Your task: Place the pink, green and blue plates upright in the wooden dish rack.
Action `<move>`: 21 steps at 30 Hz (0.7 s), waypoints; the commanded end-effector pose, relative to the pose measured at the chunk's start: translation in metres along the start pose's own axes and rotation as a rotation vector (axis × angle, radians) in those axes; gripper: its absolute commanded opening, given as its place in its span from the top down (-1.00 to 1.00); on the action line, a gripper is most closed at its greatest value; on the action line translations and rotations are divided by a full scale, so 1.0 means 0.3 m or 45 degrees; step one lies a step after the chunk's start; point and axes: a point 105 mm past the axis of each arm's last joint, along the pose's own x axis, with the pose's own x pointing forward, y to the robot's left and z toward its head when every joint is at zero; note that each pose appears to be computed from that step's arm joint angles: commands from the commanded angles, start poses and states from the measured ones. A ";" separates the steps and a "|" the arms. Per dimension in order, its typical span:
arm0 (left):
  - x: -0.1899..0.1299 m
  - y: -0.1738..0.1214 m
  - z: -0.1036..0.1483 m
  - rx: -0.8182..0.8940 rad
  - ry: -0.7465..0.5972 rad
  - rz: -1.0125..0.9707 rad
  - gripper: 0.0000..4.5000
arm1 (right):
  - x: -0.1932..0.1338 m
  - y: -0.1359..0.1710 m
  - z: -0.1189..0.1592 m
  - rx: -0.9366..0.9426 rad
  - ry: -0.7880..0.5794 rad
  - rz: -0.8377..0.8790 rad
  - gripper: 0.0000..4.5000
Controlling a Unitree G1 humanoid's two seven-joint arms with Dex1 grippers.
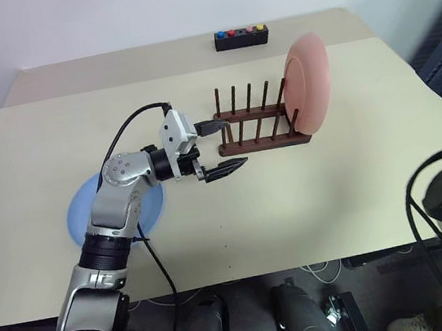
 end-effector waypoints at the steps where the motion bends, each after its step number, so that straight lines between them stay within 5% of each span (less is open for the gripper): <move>1: -0.026 0.007 0.034 0.044 -0.029 0.043 -1.00 | 0.013 0.052 0.041 0.180 -0.132 0.119 0.99; 8: -0.028 0.001 0.053 0.005 -0.057 0.080 -1.00 | -0.004 0.138 -0.141 0.494 0.093 0.336 0.99; 21: -0.067 0.008 0.036 0.004 -0.015 0.119 -1.00 | -0.062 0.093 -0.343 0.582 0.251 0.221 0.99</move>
